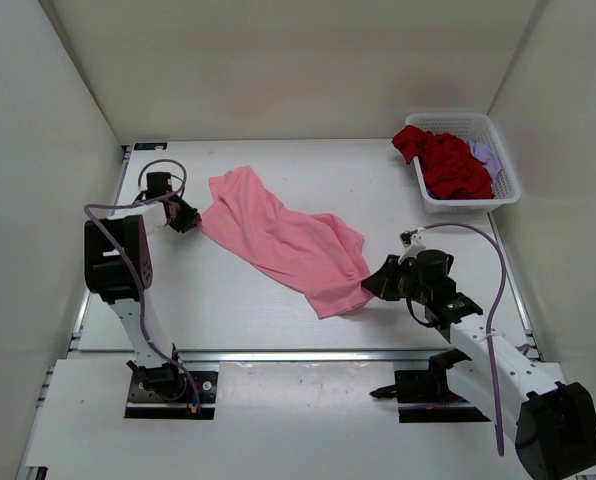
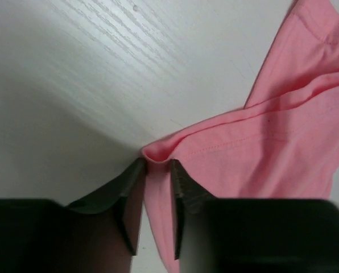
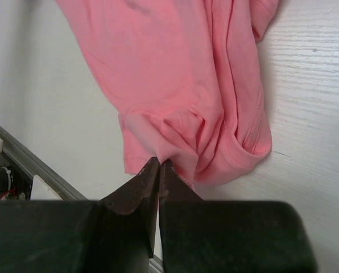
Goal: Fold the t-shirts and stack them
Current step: Flatten out the tshirt
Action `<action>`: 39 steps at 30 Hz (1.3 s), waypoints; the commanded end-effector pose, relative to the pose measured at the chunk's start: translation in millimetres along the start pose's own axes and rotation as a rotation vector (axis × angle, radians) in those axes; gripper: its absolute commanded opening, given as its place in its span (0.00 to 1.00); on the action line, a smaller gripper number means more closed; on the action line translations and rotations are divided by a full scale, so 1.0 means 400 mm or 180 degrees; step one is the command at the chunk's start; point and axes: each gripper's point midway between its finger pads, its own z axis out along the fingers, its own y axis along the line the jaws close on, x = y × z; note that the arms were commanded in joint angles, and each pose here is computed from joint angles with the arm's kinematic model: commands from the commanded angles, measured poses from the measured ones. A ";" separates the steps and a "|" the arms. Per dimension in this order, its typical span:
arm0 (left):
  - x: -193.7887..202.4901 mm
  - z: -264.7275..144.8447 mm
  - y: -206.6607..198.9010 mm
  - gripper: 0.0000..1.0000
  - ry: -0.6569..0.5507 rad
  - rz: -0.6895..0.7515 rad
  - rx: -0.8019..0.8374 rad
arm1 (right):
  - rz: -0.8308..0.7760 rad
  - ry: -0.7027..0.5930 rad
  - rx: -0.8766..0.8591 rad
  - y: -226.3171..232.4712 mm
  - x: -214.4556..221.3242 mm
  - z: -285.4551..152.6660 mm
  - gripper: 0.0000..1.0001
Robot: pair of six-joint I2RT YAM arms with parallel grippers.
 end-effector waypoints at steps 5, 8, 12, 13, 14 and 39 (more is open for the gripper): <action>-0.033 0.017 -0.054 0.18 -0.0044 -0.0034 0.0202 | 0.0000 -0.0147 -0.0076 0.016 -0.041 0.002 0.00; -0.046 -0.003 -0.068 0.00 -0.0106 0.0046 0.0204 | 0.0028 -0.0144 -0.0069 0.021 -0.039 -0.001 0.00; -0.080 -0.068 -0.113 0.00 -0.0231 0.0209 0.0373 | 0.0169 0.0102 -0.0128 0.054 -0.005 -0.016 0.01; -0.072 -0.079 -0.116 0.00 -0.0200 0.0263 0.0373 | 0.0179 0.0246 -0.0088 0.053 0.022 -0.020 0.00; -0.083 -0.106 -0.133 0.00 -0.0248 0.0350 0.0429 | 0.0124 0.0348 -0.0154 0.079 0.036 -0.025 0.00; -0.129 -0.237 -0.353 0.00 -0.0414 0.0947 0.0856 | -0.0269 0.1012 -0.0017 0.083 0.291 -0.042 0.60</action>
